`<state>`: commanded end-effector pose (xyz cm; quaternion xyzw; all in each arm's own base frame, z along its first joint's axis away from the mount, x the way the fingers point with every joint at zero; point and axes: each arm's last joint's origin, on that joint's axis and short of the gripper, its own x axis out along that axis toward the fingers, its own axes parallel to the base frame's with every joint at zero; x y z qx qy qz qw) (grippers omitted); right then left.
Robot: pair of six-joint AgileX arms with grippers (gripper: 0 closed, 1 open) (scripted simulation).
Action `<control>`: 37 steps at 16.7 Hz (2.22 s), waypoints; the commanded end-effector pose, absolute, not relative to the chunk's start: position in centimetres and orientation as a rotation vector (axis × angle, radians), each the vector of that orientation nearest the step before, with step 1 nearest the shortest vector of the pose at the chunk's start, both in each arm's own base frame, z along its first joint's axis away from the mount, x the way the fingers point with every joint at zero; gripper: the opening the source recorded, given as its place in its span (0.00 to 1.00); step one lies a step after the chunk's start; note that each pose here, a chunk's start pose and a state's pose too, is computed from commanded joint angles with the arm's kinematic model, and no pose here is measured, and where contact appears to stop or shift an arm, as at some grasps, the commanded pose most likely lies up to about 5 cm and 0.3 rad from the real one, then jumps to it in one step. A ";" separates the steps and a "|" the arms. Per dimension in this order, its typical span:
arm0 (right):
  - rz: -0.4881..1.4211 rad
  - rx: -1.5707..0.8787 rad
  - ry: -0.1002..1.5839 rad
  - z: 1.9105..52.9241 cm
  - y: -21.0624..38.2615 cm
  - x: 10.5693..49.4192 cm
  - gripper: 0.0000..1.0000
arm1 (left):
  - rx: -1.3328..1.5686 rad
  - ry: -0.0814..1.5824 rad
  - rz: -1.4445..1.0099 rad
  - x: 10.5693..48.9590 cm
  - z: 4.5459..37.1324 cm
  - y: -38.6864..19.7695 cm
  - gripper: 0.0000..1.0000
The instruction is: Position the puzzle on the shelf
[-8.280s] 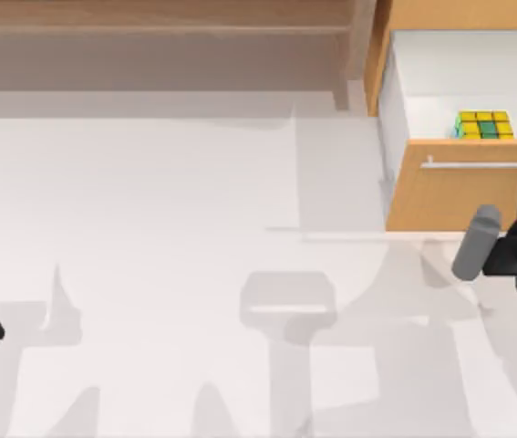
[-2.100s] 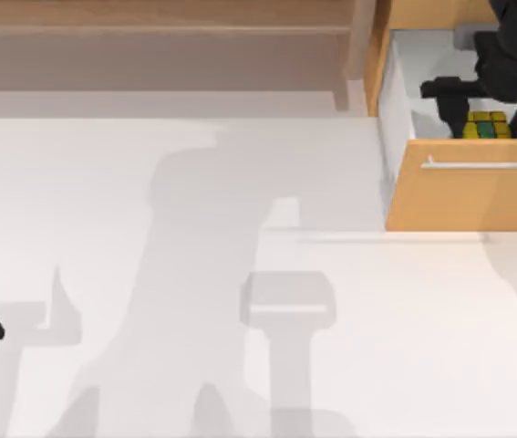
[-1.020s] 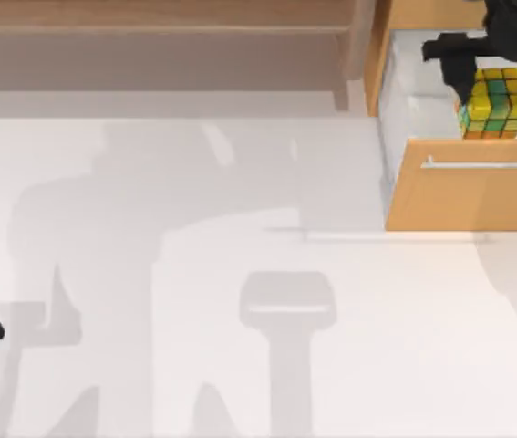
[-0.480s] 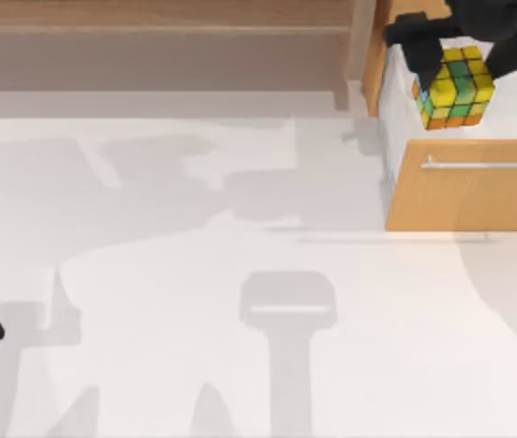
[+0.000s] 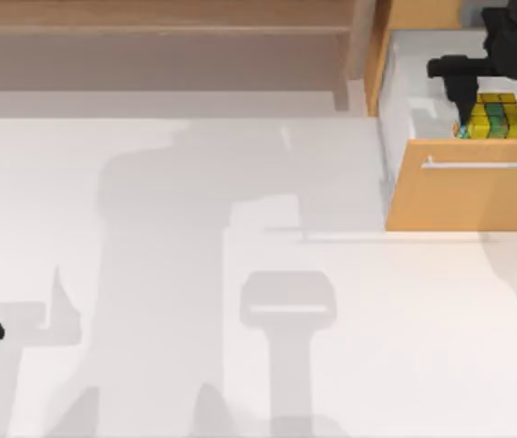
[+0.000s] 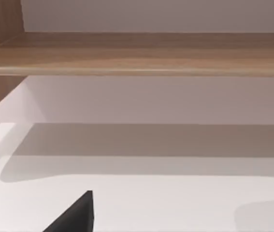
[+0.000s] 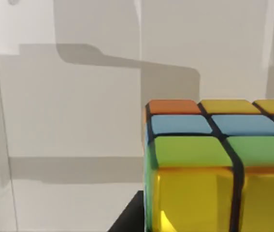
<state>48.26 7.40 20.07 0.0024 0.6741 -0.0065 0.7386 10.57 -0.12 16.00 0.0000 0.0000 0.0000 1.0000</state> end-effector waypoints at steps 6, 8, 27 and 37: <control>-0.017 0.013 1.480 19.2 7.5 48.7 0.00 | 0.000 0.000 0.000 10.6 16.0 -0.1 1.00; -0.018 0.012 1.480 19.3 7.5 48.6 0.00 | 0.000 0.000 0.000 10.6 16.0 -0.1 1.00; 0.497 -0.104 1.031 27.1 29.5 40.3 0.00 | 0.000 0.000 0.000 10.6 16.0 -0.1 1.00; 0.509 -0.135 0.404 22.0 38.0 38.8 0.00 | 0.000 0.000 0.000 10.6 16.0 -0.1 1.00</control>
